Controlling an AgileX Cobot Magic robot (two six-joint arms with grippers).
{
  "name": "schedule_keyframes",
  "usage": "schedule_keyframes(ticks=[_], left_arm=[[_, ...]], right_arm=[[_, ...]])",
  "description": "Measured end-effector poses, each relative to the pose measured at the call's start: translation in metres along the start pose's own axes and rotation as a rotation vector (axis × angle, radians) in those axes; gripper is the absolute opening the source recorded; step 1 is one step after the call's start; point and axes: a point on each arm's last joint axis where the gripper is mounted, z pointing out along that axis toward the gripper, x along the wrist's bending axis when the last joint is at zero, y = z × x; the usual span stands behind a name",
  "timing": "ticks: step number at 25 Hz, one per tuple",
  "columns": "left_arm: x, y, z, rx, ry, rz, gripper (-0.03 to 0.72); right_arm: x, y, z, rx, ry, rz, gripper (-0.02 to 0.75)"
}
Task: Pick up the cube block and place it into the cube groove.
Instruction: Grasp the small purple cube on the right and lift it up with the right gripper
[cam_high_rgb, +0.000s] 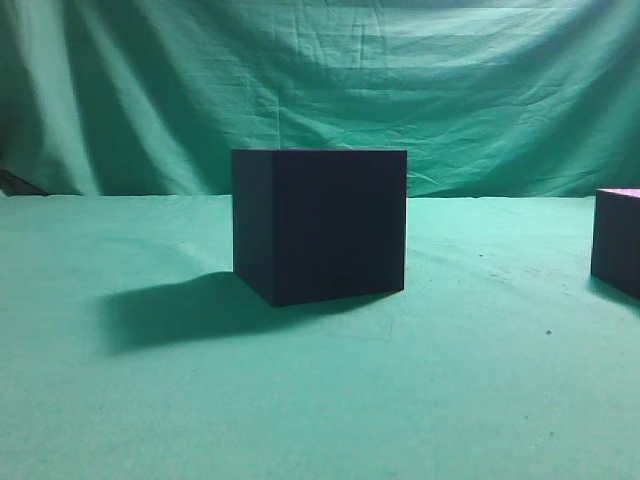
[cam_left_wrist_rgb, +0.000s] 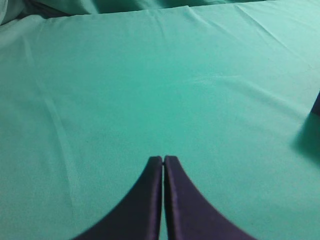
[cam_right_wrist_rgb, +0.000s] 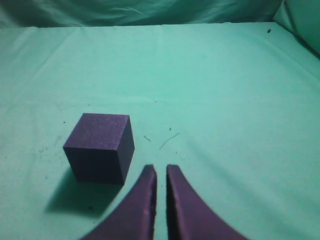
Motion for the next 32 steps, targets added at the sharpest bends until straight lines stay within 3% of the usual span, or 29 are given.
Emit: schedule_keyframes(ticks=[24, 27, 32], left_arm=[[0.0, 0.0, 0.0, 0.0, 0.0, 0.0, 0.0], [0.0, 0.0, 0.0, 0.0, 0.0, 0.0, 0.0], [0.0, 0.0, 0.0, 0.0, 0.0, 0.0, 0.0]], right_arm=[[0.0, 0.001, 0.0, -0.015, -0.003, -0.016, 0.05], [0.001, 0.011, -0.001, -0.122, 0.017, 0.061, 0.05], [-0.002, 0.038, -0.008, -0.422, 0.032, 0.247, 0.05]])
